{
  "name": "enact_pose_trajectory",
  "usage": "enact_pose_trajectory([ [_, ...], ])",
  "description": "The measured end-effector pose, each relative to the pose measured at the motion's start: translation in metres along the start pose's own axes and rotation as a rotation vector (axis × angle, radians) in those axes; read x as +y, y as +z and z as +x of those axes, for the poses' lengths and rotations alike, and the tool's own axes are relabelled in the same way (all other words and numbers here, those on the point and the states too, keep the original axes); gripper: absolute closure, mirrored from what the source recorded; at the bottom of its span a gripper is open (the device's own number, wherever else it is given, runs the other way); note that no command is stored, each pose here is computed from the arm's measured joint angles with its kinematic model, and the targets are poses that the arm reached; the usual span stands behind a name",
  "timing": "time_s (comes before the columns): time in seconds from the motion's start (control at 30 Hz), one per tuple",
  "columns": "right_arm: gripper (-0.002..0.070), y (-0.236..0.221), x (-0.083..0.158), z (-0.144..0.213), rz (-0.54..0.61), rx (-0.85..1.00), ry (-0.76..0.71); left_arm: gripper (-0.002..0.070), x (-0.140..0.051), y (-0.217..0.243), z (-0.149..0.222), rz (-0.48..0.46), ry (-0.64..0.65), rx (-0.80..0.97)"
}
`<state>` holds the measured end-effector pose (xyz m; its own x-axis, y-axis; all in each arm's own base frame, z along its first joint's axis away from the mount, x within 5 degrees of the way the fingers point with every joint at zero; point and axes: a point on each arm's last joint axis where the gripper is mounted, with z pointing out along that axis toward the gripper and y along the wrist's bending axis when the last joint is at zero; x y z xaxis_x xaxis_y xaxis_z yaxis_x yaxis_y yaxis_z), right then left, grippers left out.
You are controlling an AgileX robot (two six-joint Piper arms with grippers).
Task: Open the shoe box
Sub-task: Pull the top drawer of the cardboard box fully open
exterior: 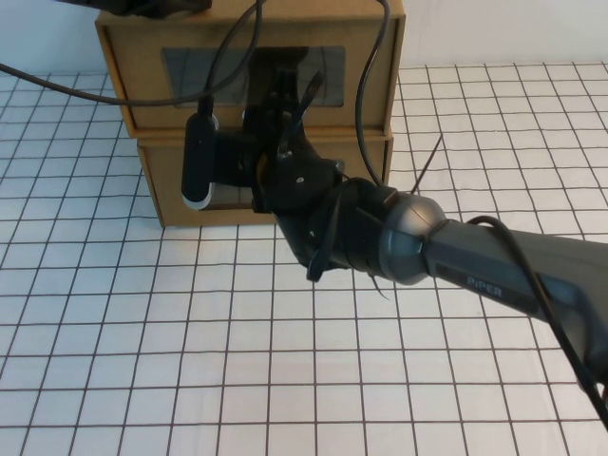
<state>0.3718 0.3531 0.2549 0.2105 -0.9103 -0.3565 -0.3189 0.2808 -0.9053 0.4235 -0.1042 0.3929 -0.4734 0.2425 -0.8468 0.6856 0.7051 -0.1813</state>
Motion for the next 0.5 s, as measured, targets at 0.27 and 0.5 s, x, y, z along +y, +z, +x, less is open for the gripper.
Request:
enact_pose_trajectory([
  [0.27, 0.0614, 0.0006, -0.0006, 0.0002, 0.009, 0.006, -0.012, 0.0677, -0.0011, 0.0005, -0.0001, 0.016, -0.010, -0.004],
  [0.5, 0.0622, -0.0032, 0.0031, -0.0038, 0.027, 0.036, -0.092, 0.0677, -0.0017, 0.0005, -0.0001, 0.023, -0.025, -0.003],
])
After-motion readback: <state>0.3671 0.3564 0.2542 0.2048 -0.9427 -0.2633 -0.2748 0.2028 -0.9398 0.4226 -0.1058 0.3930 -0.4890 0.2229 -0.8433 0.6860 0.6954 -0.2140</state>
